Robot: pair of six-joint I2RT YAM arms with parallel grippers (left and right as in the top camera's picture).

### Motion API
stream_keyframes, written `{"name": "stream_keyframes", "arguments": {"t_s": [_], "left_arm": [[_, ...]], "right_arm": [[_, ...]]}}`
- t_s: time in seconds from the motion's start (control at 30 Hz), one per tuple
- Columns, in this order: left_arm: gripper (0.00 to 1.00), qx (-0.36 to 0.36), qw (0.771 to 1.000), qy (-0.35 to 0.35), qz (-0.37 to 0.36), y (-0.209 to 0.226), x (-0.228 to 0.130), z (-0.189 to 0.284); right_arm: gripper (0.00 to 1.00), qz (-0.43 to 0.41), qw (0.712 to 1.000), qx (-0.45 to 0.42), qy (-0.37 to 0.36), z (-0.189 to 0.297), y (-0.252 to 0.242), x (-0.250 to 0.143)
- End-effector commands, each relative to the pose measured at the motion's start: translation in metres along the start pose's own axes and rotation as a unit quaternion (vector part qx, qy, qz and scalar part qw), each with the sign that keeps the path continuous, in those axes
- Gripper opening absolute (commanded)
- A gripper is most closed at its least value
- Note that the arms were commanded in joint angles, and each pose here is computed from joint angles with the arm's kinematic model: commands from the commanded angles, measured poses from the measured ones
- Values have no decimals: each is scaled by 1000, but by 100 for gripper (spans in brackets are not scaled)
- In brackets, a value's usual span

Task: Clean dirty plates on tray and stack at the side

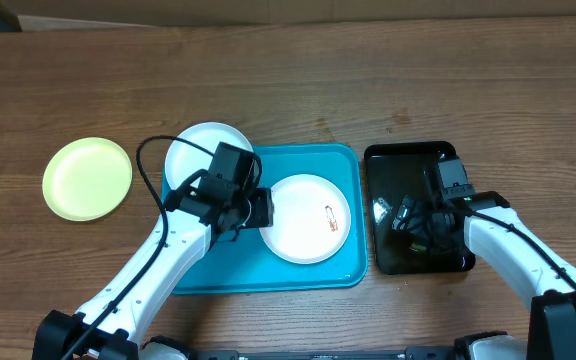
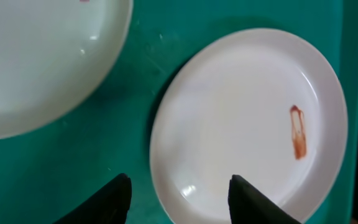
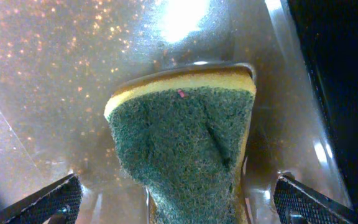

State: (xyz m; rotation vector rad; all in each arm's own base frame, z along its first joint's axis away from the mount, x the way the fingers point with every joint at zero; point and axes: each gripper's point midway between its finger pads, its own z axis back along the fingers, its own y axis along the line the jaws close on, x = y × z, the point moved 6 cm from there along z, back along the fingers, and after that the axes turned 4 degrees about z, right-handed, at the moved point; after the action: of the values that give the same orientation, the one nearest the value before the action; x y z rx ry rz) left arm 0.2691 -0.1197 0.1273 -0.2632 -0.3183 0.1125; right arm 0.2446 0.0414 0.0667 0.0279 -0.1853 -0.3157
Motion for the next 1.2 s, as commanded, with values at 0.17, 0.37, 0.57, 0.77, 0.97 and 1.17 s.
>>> {"name": "stream_keyframes", "arguments": {"t_s": [0.17,0.37,0.57,0.77,0.97,1.17], "left_arm": [[51,39,998,-10,-39,4,10,-22],[37,14,997,9,-78,-8,5,-42],[35,24,994,20,-106,-9,1,-56],[15,44,993,31,-105,-3,-3,-61],[4,61,992,53,-100,3,-11,-60],[4,114,991,66,-19,17,-20,-56]], "right_arm": [[100,-1,1000,-3,2,-2,-2,-1],[100,-1,1000,-3,2,-2,-2,-1],[100,-1,1000,-3,2,-2,-2,-1],[100,-1,1000,-3,2,-2,-2,-1],[100,-1,1000,-3,2,-2,-2,-1],[100,-1,1000,-3,2,-2,-2,-1]]}}
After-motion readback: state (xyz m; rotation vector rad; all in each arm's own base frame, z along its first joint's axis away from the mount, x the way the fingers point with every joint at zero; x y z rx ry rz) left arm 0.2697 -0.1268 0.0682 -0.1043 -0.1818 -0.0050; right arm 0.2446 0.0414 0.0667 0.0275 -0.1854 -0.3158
